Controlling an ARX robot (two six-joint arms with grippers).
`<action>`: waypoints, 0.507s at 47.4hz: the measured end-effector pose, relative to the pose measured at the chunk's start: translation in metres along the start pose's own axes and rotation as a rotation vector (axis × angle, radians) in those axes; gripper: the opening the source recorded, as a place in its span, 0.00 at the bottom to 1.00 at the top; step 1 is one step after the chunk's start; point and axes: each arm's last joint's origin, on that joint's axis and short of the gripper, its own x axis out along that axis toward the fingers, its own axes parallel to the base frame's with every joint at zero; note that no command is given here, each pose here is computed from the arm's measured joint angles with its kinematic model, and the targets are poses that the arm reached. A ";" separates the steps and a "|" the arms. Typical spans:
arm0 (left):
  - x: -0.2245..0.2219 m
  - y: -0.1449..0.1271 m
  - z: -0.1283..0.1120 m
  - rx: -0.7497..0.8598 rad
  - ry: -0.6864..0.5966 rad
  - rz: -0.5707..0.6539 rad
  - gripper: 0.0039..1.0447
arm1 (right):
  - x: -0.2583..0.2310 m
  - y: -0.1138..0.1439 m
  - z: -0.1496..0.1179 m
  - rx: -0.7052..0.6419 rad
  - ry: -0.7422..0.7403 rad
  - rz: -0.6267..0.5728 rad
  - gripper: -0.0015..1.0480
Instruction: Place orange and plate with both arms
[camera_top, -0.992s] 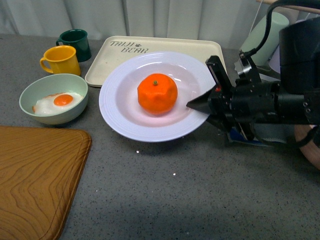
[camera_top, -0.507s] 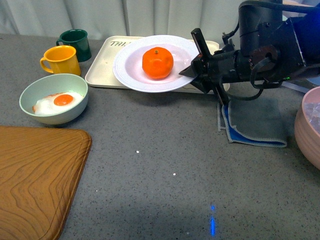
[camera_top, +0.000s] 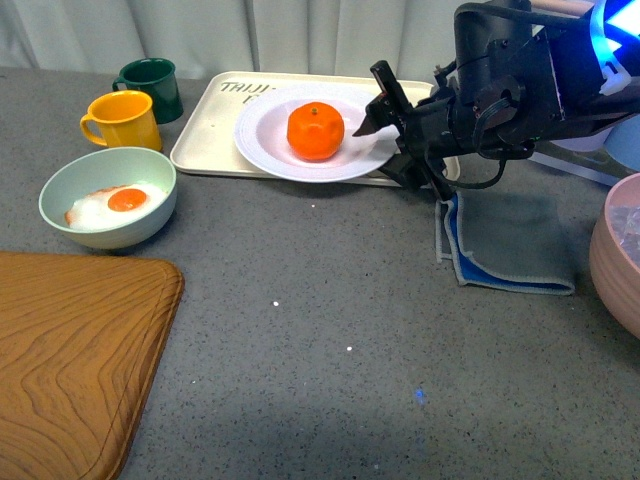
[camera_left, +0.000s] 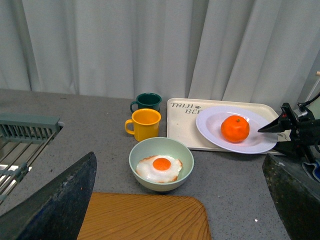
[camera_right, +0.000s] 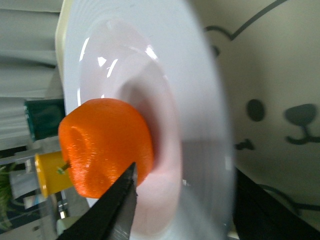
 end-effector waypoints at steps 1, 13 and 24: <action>0.000 0.000 0.000 0.000 0.000 0.000 0.94 | -0.002 -0.001 -0.001 -0.021 -0.019 -0.016 0.53; 0.000 0.000 0.000 0.000 0.000 0.000 0.94 | -0.042 0.022 -0.002 -0.355 -0.221 -0.162 0.92; 0.000 0.000 0.000 0.000 0.000 0.000 0.94 | -0.093 0.039 -0.010 -0.797 -0.426 -0.336 0.91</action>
